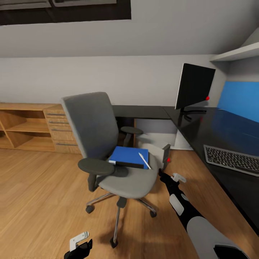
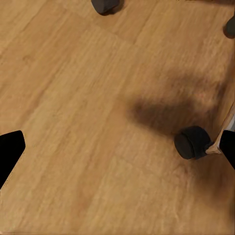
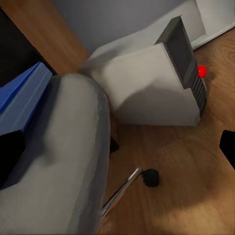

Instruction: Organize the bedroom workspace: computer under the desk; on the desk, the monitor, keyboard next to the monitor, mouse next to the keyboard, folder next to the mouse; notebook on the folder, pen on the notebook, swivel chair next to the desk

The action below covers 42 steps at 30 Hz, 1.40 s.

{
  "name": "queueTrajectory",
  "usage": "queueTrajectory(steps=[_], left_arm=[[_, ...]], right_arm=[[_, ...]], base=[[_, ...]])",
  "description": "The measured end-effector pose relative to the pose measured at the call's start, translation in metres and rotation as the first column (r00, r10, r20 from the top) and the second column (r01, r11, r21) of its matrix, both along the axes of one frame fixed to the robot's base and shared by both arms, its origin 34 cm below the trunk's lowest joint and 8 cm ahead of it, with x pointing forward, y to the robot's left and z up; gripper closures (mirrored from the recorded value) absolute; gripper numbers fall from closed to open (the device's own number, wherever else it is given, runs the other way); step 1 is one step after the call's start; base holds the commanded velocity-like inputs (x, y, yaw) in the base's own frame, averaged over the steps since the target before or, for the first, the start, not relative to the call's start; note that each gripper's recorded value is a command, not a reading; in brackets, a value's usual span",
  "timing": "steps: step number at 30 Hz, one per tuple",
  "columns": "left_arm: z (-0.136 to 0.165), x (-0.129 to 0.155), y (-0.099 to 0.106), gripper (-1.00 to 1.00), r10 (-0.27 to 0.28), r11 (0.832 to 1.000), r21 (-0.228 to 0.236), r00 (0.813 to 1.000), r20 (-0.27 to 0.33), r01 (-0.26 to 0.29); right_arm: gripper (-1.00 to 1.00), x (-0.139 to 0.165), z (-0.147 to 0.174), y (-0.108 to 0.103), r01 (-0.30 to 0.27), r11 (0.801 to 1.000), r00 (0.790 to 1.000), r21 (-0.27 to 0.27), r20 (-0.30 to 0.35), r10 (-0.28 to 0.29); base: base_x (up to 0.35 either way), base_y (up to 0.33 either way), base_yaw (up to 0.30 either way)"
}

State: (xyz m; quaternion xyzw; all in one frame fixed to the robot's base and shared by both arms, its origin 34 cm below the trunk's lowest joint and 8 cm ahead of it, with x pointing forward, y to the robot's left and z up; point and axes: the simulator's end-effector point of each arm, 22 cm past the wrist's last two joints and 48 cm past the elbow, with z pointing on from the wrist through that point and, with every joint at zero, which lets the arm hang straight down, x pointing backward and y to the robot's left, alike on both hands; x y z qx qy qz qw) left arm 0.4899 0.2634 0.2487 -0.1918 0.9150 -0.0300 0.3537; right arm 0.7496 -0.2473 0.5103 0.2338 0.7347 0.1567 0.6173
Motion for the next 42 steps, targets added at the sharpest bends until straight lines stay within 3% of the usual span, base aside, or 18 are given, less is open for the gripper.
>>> queueTrajectory(steps=[42], left_arm=[[0.0000, 0.0000, 0.0000, -1.00, 0.000, 1.000, 0.000, 1.000, 0.000, 0.000]], right_arm=[[-1.00, -0.0010, -0.0021, 0.0011, -0.002, 1.000, 1.000, 0.003, -0.004, 0.002]], base=[[0.000, 0.000, 0.018]])
